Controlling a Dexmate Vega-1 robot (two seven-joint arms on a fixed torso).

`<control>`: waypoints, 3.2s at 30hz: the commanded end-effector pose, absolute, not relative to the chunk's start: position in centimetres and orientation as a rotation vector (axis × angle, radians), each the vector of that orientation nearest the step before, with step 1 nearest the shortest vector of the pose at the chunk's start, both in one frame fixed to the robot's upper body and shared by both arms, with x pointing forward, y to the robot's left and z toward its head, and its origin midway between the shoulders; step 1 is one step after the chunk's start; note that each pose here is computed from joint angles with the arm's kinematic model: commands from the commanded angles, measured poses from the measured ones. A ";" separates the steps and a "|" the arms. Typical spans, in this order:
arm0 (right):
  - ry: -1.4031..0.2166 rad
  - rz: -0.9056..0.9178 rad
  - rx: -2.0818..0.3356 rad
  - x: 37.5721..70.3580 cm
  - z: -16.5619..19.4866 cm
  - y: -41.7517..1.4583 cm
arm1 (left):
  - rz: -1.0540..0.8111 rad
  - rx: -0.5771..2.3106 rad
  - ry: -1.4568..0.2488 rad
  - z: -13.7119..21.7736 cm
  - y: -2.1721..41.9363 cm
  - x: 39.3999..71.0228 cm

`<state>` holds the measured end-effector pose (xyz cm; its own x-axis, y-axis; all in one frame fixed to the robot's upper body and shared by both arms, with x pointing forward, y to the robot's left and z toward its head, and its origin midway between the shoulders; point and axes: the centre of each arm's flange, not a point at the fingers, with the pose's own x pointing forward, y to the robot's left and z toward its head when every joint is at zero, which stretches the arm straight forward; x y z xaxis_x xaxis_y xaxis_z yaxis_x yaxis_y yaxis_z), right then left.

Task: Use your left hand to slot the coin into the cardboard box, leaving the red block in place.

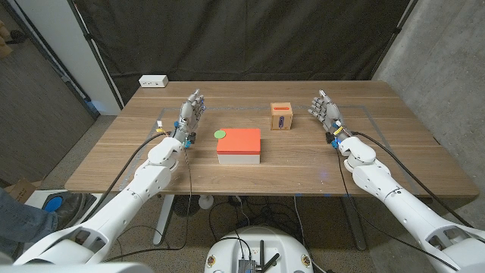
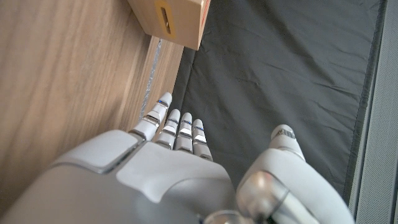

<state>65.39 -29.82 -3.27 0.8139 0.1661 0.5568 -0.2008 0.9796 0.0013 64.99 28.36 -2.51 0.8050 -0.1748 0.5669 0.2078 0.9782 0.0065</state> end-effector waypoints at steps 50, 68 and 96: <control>-0.662 0.137 0.040 62.0 -5.0 -27.9 | 0.015 0.021 -0.495 -3.0 30.8 60.5; -0.664 0.116 0.029 60.4 -5.4 -27.8 | 0.154 0.055 -0.424 -4.5 29.9 57.6; -0.625 0.093 0.021 59.1 -7.5 -29.1 | -0.022 -0.072 -0.078 -4.9 31.1 54.0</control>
